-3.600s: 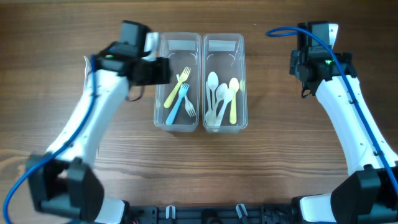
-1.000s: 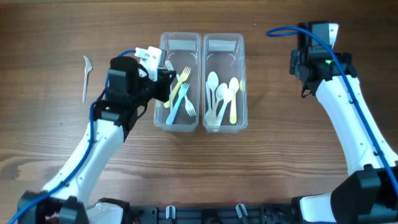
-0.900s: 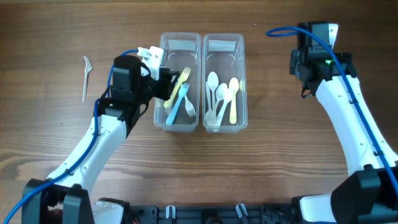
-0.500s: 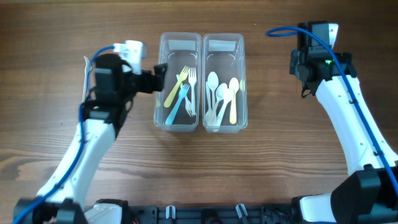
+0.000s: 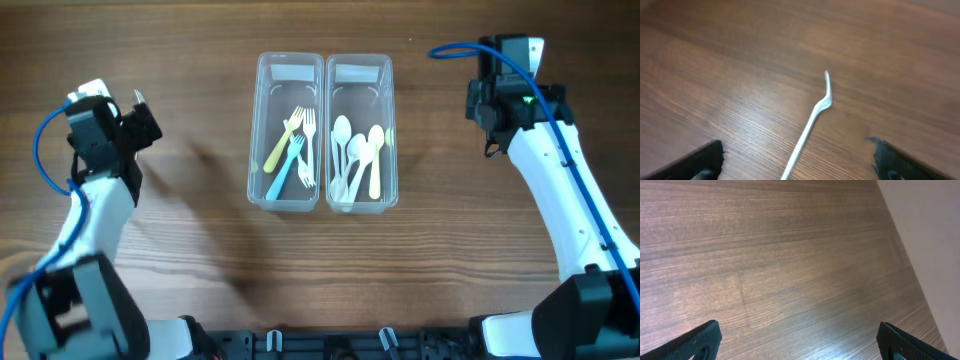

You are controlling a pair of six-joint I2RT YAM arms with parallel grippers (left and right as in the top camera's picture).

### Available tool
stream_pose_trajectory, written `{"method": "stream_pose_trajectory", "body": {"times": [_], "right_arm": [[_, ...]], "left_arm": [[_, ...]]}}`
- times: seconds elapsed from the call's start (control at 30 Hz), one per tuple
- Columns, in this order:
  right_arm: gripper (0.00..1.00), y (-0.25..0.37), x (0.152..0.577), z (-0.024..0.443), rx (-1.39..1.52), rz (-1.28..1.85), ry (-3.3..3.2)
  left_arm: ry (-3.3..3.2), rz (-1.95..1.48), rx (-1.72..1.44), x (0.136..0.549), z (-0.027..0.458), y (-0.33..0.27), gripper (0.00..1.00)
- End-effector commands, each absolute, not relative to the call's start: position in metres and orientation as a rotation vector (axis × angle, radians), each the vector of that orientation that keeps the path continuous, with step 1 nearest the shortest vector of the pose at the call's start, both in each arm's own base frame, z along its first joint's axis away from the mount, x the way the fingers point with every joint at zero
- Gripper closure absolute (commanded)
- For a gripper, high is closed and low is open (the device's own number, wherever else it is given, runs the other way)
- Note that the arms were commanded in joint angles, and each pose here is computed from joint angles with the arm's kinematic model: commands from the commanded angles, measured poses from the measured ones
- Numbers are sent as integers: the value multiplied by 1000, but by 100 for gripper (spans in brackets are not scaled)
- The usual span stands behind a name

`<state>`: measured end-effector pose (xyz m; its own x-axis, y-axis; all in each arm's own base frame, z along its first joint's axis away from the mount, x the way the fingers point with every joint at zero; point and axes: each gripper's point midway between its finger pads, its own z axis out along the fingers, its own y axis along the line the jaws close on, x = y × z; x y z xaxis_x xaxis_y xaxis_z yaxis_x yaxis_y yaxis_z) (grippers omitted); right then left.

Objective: Pack container

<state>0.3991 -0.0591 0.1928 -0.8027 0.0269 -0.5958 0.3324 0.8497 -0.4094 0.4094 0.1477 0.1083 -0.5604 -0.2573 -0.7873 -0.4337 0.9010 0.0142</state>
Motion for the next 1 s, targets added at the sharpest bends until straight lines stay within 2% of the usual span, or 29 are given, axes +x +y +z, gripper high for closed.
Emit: {"method": "stream_pose_trajectory", "body": {"times": [0.0, 0.1, 0.27, 0.37, 0.53, 0.57, 0.67, 0.8, 0.83, 0.97], "right_arm": [[0, -63, 398, 192, 270, -705, 2427], [0, -63, 398, 192, 270, -705, 2427], [0, -63, 398, 192, 270, -705, 2427], [0, -63, 398, 192, 270, -705, 2427], [0, -63, 398, 192, 270, -705, 2427], [0, -63, 398, 192, 270, -705, 2427], [0, -63, 398, 192, 271, -705, 2427], [0, -63, 398, 192, 270, -705, 2427], [0, -63, 398, 192, 270, -705, 2427], [0, -63, 398, 192, 270, -705, 2427]], "left_arm": [[2255, 272, -431, 419, 71, 160, 16], [2294, 254, -419, 432, 45, 165, 20], [2317, 158, -401, 457, 31, 168, 20], [2330, 182, -342, 460, 35, 170, 21], [2384, 78, -251, 460, 10, 152, 24], [2394, 72, -185, 461, 7, 148, 27], [2414, 81, -136, 459, 0, 147, 51], [2431, 49, -191, 456, -3, 142, 92], [2425, 38, -216, 456, 1, 141, 96], [2332, 25, -185, 468, 47, 129, 96]]}}
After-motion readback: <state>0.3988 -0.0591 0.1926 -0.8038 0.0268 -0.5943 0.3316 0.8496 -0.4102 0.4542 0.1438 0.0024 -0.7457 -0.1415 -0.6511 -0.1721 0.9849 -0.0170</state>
